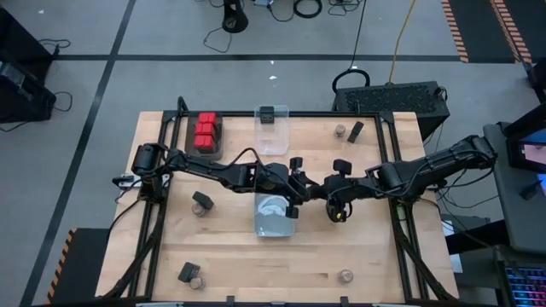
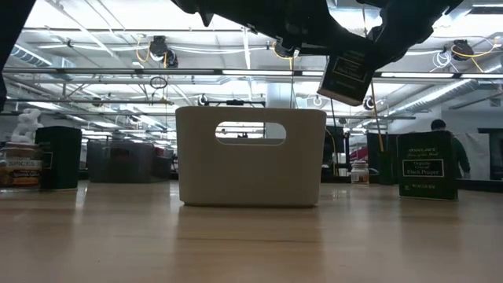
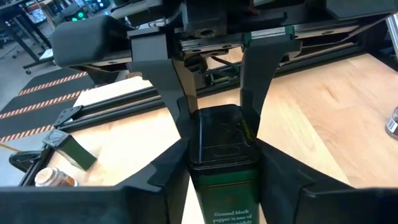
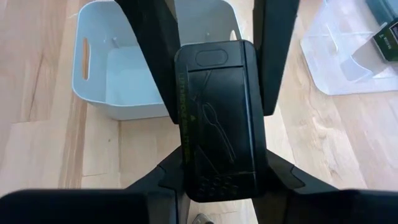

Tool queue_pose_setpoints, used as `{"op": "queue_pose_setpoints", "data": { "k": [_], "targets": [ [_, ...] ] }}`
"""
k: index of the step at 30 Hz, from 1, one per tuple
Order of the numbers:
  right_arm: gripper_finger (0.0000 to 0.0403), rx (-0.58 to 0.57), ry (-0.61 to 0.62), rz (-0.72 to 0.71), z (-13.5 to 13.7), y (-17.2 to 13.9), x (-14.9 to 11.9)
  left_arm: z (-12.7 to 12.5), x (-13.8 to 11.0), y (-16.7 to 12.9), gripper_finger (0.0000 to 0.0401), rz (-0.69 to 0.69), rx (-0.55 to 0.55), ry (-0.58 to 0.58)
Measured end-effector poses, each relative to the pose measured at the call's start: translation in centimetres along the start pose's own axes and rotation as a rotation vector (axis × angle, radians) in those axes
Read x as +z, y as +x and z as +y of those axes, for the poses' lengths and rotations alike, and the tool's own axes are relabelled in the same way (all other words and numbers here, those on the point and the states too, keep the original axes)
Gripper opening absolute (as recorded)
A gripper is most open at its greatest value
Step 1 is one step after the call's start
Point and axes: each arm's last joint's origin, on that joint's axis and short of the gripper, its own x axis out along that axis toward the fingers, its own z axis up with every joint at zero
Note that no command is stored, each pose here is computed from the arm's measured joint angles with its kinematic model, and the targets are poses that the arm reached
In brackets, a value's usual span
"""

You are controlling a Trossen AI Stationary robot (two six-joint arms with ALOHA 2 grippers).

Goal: Sort spices by type
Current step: Put the black seasoning can into the transparent bin

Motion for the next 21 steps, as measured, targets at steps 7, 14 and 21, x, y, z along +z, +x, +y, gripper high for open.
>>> {"op": "queue_pose_setpoints", "data": {
  "k": [7, 14, 21],
  "targets": [
    [0.0151, 0.003, -0.007, 0.004, 0.0, 0.0, 0.0, 0.0, 0.0, 0.0, 0.0141, 0.002, 0.003, 0.002],
    [0.0195, -0.004, -0.032, 0.014, -0.3, -0.6, -0.3, 0.6, -0.1, -0.1, 0.0142, 0.011, 0.012, -0.002],
    [0.0207, -0.001, 0.009, -0.010, -1.2, -2.8, -0.7, 3.5, 1.0, -2.4, 0.0142, 0.006, 0.002, -0.022]
  ]
}}
